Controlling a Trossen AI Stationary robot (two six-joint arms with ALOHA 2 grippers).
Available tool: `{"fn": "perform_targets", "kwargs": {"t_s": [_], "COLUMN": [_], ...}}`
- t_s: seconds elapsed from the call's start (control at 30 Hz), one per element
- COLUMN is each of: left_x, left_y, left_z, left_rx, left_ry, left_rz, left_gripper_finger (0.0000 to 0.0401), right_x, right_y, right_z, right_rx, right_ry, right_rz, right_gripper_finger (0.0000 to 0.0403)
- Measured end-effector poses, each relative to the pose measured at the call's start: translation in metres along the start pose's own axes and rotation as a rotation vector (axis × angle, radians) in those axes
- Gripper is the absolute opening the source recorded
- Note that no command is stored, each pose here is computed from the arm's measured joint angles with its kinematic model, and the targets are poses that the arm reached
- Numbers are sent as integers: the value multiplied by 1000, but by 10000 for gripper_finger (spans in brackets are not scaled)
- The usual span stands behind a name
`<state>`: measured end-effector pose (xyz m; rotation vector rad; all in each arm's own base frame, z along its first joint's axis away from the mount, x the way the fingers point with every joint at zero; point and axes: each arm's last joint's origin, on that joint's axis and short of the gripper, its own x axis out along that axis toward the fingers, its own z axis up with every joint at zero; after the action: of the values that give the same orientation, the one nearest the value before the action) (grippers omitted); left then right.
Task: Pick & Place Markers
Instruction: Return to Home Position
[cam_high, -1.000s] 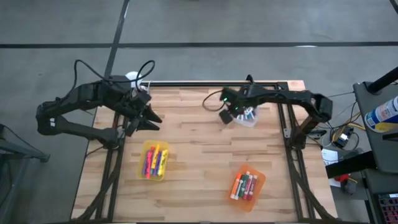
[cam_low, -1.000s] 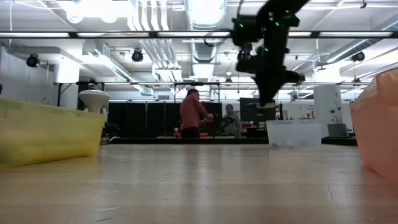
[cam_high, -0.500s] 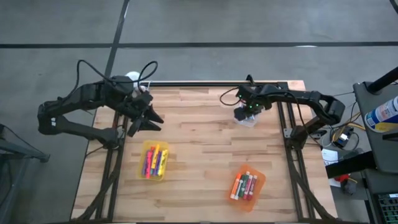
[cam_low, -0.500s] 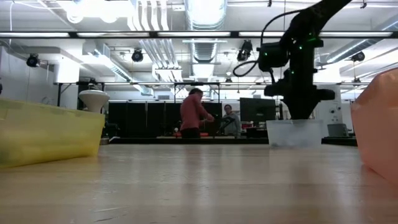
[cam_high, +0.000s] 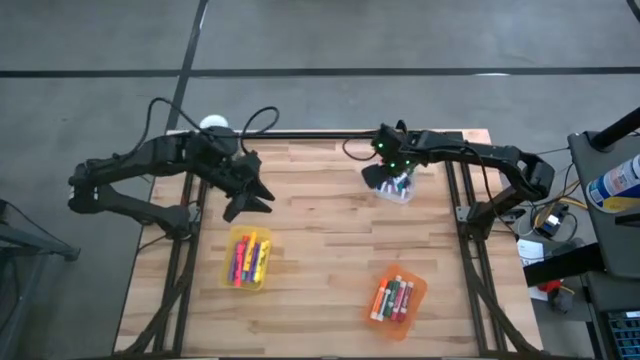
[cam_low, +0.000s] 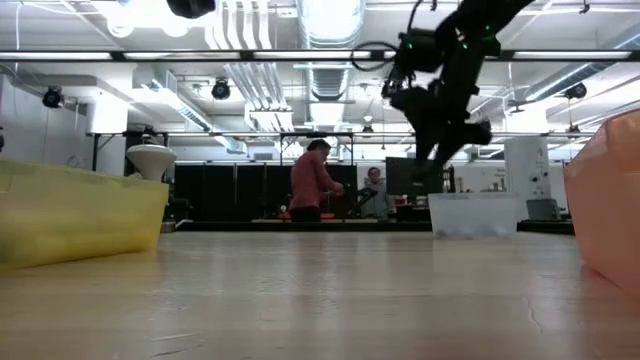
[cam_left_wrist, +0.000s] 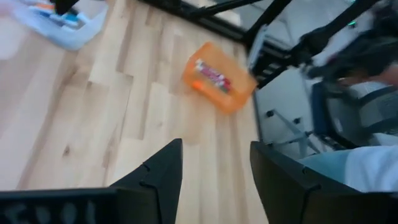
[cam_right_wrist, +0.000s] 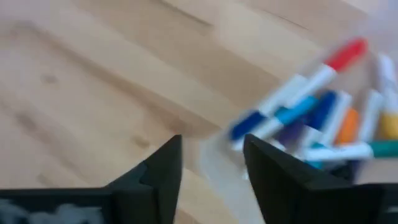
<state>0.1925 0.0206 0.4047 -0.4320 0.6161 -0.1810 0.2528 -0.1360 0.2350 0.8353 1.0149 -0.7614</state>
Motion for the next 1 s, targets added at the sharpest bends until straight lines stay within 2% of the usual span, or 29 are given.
{"fn": "perform_targets", "kwargs": {"t_s": [0.1, 0.2, 0.23, 0.3, 0.33, 0.43, 0.53, 0.63, 0.73, 0.8, 0.87, 0.93, 1.0], "left_x": [5, 4, 3, 1, -1, -4, -6, -10, -15, -17, -18, -19, -19], "left_y": [5, 7, 7, 8, 9, 11, 16, 23, 30, 32, 33, 35, 39], "left_z": [-4, -6, -6, -7, -6, -5, -7, -13, -30, -44, -56, -69, -83], "left_rx": [25, 69, 84, 102, 108, 131, 145, 81, -17, -44, -40, -19, -52], "left_ry": [32, 44, 42, 30, 13, -61, -158, -285, -360, -377, -382, -368, -350], "left_rz": [64, 101, 107, 111, 106, 80, 32, 62, 184, 226, 233, 243, 255], "left_gripper_finger": [159, 105, 80, 28, 15, 12, 10, 7, 6, 6, 7, 7, 7], "right_x": [-7, -12, -12, -15, -19, -35, -52, -71, -90, -100, -106, -110, -112], "right_y": [16, 30, 36, 51, 59, 78, 84, 82, 75, 68, 59, 47, 43], "right_z": [0, -3, -5, -6, -6, -8, -12, -17, -25, -32, -39, -49, -58], "right_rx": [-86, -182, -218, -302, -344, -438, -466, -476, -482, -509, -621, -604, -585], "right_ry": [-28, -52, -60, -110, -148, -319, -448, -502, -523, -519, -519, -459, -460], "right_rz": [42, 89, 127, 270, 354, 537, 647, 691, 713, 699, 644, 603, 599], "right_gripper_finger": [112, 34, 23, 14, 11, 8, 8, 8, 8, 8, 8, 8, 8]}}
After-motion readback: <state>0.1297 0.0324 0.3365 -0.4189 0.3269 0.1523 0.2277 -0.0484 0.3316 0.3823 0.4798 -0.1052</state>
